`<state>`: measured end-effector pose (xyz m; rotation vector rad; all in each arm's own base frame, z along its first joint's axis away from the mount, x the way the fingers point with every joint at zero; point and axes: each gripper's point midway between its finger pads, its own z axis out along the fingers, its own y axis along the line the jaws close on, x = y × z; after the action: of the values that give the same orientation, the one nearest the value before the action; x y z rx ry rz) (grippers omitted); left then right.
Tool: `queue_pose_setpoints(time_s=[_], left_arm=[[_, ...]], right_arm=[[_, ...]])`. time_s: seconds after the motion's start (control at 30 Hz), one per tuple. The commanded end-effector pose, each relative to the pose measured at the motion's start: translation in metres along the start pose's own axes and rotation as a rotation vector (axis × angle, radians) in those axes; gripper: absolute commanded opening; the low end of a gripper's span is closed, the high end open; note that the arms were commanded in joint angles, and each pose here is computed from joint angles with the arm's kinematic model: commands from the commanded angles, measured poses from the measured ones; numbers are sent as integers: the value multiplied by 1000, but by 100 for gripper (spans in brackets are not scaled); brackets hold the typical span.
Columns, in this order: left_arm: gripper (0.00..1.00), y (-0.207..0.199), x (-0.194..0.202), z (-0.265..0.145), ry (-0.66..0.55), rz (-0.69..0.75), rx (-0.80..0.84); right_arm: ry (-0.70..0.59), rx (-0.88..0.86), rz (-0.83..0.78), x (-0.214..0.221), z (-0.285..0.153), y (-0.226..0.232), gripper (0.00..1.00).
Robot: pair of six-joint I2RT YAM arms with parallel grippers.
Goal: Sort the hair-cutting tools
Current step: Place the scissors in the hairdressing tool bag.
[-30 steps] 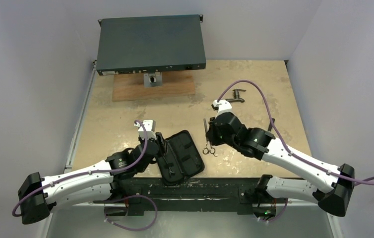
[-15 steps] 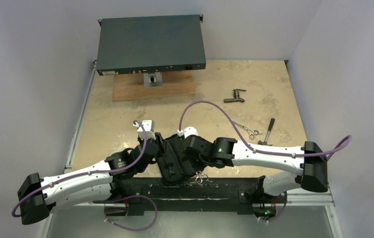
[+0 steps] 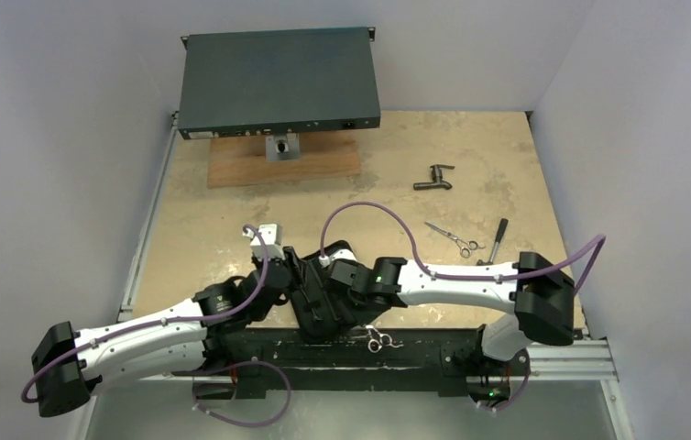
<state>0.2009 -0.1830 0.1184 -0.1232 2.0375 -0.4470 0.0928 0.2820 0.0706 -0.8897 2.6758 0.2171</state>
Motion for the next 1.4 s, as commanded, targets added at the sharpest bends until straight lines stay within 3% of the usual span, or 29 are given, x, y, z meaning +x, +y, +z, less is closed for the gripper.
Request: queue_pose_setpoints(time_s=[0.0,0.43,1.0,1.37], left_arm=[[42,4,-2,1,-23,-28,-10],[42,13,4,3,-27,-26,-33],[60,57,33,-1,53,-217,-154],[50,47,61,16,107,-315,-65]], right_arm=[[23,-14,-28,-3,1,8,0],[92,29,-112,-3,23,9,0],[56,26,-72,4,32,-8,0],[46,18,-86,5,30,-14,0]])
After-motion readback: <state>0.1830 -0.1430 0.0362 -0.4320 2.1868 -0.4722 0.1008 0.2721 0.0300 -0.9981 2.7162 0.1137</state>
